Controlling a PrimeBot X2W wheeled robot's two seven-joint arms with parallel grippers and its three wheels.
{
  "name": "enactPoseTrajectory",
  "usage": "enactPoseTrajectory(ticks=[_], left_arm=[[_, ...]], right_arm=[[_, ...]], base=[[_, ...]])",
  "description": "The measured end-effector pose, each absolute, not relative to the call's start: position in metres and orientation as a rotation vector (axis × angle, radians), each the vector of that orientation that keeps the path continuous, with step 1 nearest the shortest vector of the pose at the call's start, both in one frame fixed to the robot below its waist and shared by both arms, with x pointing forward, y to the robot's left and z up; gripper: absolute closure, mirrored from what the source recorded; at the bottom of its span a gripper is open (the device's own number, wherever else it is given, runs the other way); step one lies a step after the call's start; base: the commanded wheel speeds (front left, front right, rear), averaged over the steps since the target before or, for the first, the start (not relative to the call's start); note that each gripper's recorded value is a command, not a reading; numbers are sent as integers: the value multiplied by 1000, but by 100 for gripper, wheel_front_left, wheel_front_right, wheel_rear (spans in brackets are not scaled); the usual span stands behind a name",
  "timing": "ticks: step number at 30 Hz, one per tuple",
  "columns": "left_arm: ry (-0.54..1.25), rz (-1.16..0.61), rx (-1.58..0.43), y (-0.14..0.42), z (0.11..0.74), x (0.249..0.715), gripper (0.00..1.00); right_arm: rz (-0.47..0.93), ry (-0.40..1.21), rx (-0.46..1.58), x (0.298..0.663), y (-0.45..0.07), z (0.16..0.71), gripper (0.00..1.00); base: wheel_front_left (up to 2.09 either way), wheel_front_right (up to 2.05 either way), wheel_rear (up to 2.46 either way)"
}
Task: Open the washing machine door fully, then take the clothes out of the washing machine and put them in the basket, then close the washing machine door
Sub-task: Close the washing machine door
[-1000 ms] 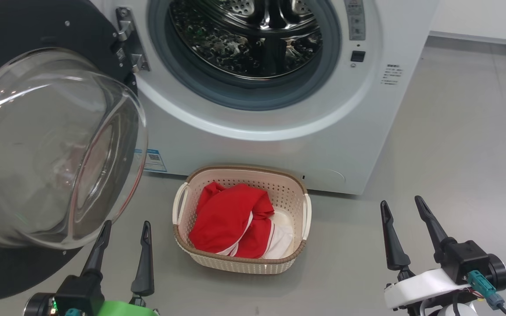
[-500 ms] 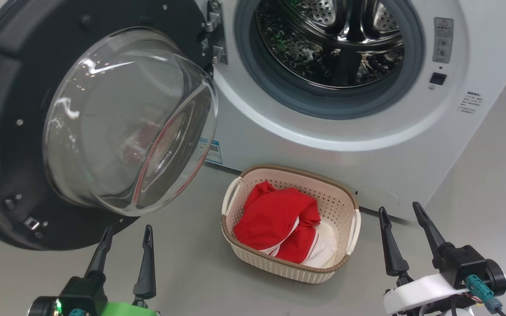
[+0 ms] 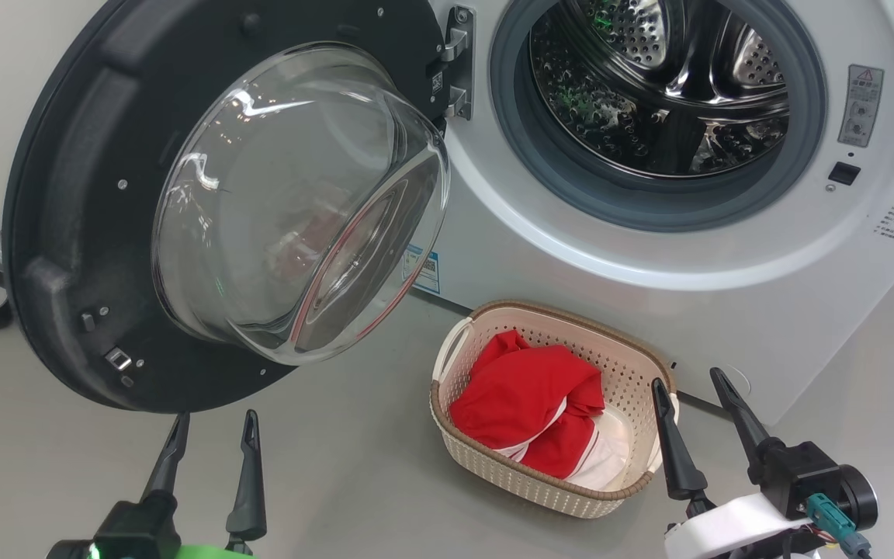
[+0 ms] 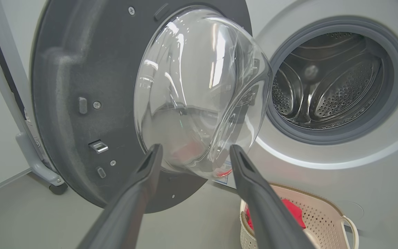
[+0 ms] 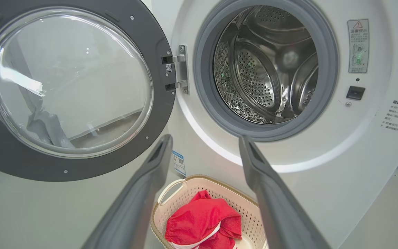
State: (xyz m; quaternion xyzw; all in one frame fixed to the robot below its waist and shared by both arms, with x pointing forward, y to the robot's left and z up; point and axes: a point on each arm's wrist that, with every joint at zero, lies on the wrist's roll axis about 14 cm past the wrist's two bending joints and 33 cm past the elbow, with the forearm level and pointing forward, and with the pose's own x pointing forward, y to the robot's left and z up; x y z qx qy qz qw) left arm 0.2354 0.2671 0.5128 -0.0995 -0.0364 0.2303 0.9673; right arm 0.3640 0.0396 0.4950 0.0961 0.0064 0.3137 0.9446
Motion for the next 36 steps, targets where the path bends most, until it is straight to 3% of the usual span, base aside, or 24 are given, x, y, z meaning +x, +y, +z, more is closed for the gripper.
enactPoseTrajectory(ticks=[12, 13, 15, 16, 25, 36], left_arm=[[-74, 470, -202, 268, 513, 234, 2], [-74, 470, -202, 268, 513, 234, 51], [-75, 470, -203, 268, 513, 233, 93], [-76, 470, -203, 268, 513, 233, 100], [-106, 472, -237, 268, 520, 233, 100], [-349, 411, -816, 274, 557, 232, 100]], right_arm=[[645, 15, 195, 363, 41, 495, 0], [645, 15, 195, 363, 41, 495, 0], [646, 14, 194, 363, 42, 495, 0], [646, 14, 194, 362, 42, 495, 0], [653, 18, 196, 362, 44, 494, 0], [661, 23, 197, 362, 47, 493, 0]], base=[[0, 0, 0], [0, 0, 0], [0, 0, 0], [0, 0, 0], [0, 0, 0], [0, 0, 0]])
